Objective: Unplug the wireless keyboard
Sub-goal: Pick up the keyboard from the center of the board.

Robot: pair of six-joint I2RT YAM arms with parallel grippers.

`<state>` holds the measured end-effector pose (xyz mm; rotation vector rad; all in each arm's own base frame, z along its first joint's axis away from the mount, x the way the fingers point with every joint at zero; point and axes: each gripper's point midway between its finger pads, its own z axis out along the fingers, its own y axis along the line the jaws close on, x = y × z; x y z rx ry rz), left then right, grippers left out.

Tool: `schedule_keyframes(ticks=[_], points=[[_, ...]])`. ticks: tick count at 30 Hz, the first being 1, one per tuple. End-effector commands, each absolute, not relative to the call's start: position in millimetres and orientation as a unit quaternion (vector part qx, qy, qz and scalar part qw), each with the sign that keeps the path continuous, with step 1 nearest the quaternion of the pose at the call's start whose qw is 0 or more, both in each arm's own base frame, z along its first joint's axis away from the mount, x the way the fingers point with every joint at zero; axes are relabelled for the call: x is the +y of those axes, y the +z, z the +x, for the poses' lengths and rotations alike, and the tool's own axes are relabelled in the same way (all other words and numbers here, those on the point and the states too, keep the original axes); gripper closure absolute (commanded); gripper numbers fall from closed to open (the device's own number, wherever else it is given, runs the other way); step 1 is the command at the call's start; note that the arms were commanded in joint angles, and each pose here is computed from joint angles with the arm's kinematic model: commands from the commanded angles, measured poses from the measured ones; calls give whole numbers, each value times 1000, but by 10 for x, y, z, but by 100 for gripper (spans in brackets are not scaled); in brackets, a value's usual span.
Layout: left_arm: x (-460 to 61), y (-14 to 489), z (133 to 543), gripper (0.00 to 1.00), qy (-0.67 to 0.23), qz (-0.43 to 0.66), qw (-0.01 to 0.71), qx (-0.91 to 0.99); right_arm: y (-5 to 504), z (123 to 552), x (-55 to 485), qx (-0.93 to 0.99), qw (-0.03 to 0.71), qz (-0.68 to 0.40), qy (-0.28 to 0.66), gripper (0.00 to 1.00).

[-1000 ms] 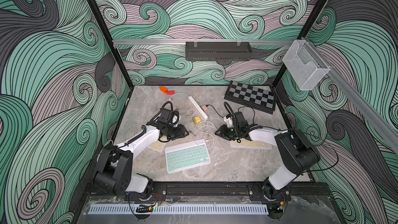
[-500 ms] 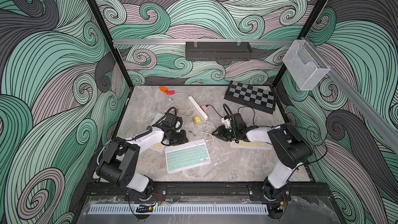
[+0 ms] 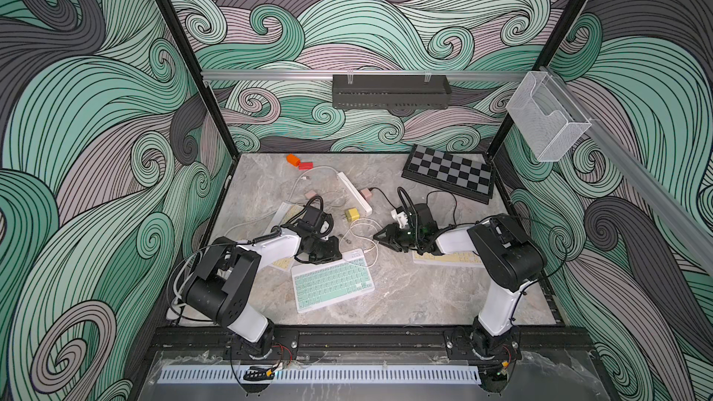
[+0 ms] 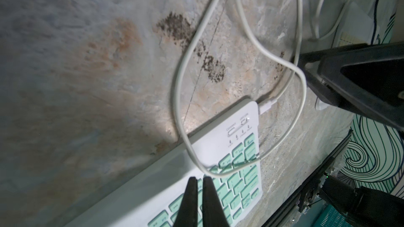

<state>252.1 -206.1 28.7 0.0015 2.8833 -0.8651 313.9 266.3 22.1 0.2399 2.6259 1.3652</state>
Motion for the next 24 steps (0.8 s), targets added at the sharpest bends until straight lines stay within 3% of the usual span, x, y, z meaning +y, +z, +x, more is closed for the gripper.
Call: schedule_keyframes(ticks=[1, 13, 24], points=[[-2109, 273, 2533, 91, -291, 1, 65, 954, 113, 3004, 2700, 881, 58, 85, 462, 58], [-2131, 258, 2543, 91, -291, 4, 66, 954, 138, 3083, 2840, 870, 75, 79, 481, 66], [-2137, 310, 2566, 91, -293, 8, 73, 953, 190, 3229, 2902, 861, 101, 91, 490, 83]])
